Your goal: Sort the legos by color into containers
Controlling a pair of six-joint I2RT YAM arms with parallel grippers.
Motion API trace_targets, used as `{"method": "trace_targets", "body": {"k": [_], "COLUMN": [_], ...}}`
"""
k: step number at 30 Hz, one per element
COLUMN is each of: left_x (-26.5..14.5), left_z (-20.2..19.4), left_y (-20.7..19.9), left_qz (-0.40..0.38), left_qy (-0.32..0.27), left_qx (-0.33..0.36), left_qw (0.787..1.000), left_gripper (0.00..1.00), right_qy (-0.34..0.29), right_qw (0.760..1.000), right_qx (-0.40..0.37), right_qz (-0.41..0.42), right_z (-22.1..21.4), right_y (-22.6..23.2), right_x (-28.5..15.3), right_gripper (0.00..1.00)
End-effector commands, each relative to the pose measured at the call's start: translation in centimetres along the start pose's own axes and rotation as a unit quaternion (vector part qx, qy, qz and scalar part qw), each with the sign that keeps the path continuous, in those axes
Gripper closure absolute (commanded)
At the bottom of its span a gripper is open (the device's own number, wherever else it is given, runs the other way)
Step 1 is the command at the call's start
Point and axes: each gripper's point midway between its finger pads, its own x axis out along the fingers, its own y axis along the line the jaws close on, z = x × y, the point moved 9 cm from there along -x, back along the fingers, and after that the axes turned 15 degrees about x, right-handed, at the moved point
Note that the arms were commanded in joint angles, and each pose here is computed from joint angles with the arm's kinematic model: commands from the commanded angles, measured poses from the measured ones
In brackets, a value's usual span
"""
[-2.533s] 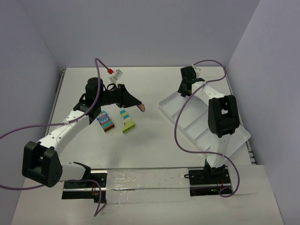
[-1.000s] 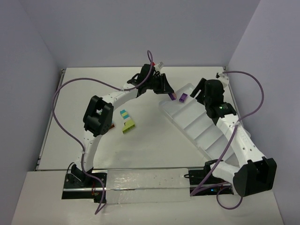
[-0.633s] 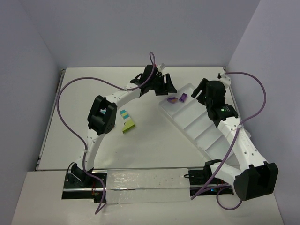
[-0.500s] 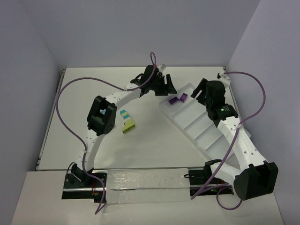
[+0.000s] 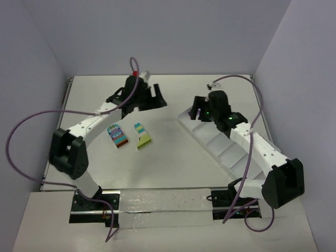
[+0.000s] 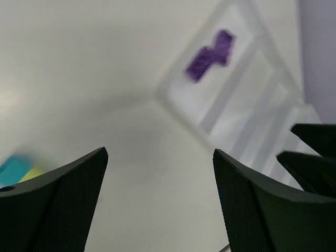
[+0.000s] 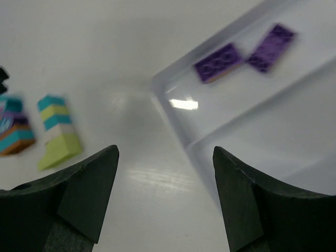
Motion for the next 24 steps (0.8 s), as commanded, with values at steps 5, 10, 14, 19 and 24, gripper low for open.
{"method": "trace_targets", "body": {"k": [5,10,14,19,24], "left_x": [-7.2,-9.2,-10.1,-11.6,-13.2], "left_z": [-3.3,-4.0,-4.2,-4.8,-4.6], "left_y": [9.8,11.5,12.4,13.0,13.2], "left_qz": [0.214,0.264,0.295,0.321,0.334], "left_qy": [-0.021,-0.041,-0.049,-0.07,-0.093], "left_qx": [-0.116,-0.153,-0.174,-0.208,-0.222], "left_qw": [0.97,0.952,0.938,0.921,0.911], "left_gripper": [0.05,0.03,0.01,0.01,0.01], "right_qy": [0.112,0.154,0.165,0.169,0.179], "right_qw": [0.977,0.965,0.963,0.963,0.961], "right_qx": [-0.157,-0.194,-0.193,-0.196,-0.204], "right_qz": [0.09,0.09,0.085,0.074,0.054], "right_z": [-7.3,-10.5,-11.1,-10.6,-10.9], "right_y": [8.9,12.0,13.6,16.4,17.8], "right_x": [3.6,5.4,7.0,10.0,12.9], "right_gripper": [0.16,0.14,0.14,0.17,0.16]}}
